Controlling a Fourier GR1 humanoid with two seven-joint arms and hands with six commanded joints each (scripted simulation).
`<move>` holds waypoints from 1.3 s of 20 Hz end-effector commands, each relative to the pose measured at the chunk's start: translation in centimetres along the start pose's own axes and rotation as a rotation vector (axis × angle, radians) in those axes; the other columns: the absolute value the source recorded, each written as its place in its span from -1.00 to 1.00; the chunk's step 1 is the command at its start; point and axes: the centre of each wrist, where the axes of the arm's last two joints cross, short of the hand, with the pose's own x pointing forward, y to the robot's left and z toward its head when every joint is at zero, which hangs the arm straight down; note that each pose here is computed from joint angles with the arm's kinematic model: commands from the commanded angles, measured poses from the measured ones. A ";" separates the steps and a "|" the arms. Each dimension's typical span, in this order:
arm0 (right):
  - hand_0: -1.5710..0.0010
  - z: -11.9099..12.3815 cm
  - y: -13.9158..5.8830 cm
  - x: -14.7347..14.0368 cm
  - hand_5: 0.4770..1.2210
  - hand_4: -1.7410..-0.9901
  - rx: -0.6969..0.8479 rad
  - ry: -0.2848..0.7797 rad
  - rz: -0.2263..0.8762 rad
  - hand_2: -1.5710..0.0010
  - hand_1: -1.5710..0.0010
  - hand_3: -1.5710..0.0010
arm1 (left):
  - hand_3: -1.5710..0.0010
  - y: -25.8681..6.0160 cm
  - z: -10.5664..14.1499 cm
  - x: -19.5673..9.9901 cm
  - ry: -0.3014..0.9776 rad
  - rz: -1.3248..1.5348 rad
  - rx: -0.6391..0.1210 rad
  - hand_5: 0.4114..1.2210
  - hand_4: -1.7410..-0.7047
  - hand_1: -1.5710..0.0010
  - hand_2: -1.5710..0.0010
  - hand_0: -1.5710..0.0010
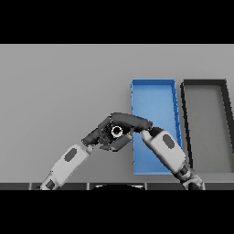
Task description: Pick up the blue pipe and place it into the blue bin.
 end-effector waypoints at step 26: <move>-1.00 0.1 1.3 0.7 0.99 -0.32 -0.058 -0.101 0.012 -1.00 -1.00 -1.00 | 0.97 1.4 0.5 -0.7 0.072 -0.108 -0.056 -0.32 0.76 0.93 0.93 0.91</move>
